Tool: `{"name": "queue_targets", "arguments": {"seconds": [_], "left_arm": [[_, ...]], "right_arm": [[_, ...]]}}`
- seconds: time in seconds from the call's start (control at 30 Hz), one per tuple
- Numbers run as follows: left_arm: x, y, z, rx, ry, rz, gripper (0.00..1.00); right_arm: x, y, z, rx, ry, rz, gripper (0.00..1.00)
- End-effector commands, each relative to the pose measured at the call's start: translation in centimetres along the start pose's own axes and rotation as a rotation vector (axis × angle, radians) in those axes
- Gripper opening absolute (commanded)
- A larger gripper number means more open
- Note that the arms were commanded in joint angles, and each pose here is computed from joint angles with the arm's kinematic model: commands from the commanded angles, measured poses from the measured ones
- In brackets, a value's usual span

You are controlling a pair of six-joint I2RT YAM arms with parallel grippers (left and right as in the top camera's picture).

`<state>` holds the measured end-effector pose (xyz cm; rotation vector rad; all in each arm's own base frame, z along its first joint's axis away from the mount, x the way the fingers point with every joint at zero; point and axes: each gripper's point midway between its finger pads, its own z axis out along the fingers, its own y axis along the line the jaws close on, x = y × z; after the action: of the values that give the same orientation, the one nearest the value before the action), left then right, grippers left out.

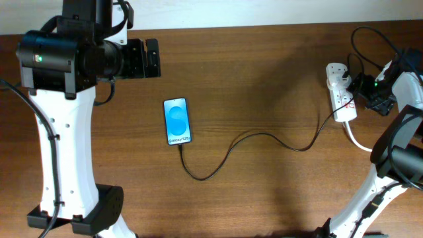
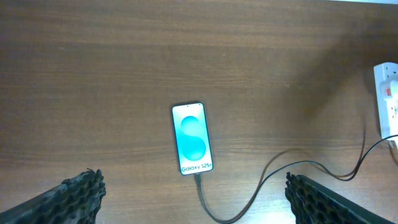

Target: Plug charger to phone and switch on socket

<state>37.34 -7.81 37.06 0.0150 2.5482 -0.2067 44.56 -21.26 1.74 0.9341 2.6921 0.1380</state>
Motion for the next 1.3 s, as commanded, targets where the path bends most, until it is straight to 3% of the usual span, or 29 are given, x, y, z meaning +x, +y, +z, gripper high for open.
{"name": "queue_targets", "arguments": {"seconds": [0.0, 0.2, 0.37, 0.63, 0.9, 1.0, 1.27], "left_arm": [[0.0, 0.3, -0.4, -0.012, -0.01, -0.008, 0.99], [0.0, 0.3, -0.4, -0.012, -0.01, -0.008, 0.99], [0.0, 0.3, -0.4, -0.012, -0.01, -0.008, 0.99], [0.0, 0.3, -0.4, -0.011, -0.01, -0.008, 0.99], [0.0, 0.3, -0.4, -0.012, -0.01, -0.008, 0.99], [0.0, 0.3, -0.4, -0.011, -0.01, -0.008, 0.99], [0.0, 0.3, -0.4, -0.012, -0.01, -0.008, 0.99]], "right_arm": [[3.6, 1.3, 3.3, 0.014, 0.114, -0.067, 0.98], [-0.7, -0.8, -0.5, 0.066, 0.029, 0.004, 0.99], [-5.6, -2.5, -8.0, 0.08, -0.07, 0.054, 0.99], [-7.8, -1.1, -17.3, 0.054, -0.169, 0.008, 0.99], [-5.9, 5.8, -27.8, -0.016, -0.314, -0.206, 0.98], [-3.5, 10.1, -30.3, -0.109, -0.329, -0.364, 0.98], [2.1, 18.5, -34.3, -0.254, -0.359, -0.562, 0.98]]}}
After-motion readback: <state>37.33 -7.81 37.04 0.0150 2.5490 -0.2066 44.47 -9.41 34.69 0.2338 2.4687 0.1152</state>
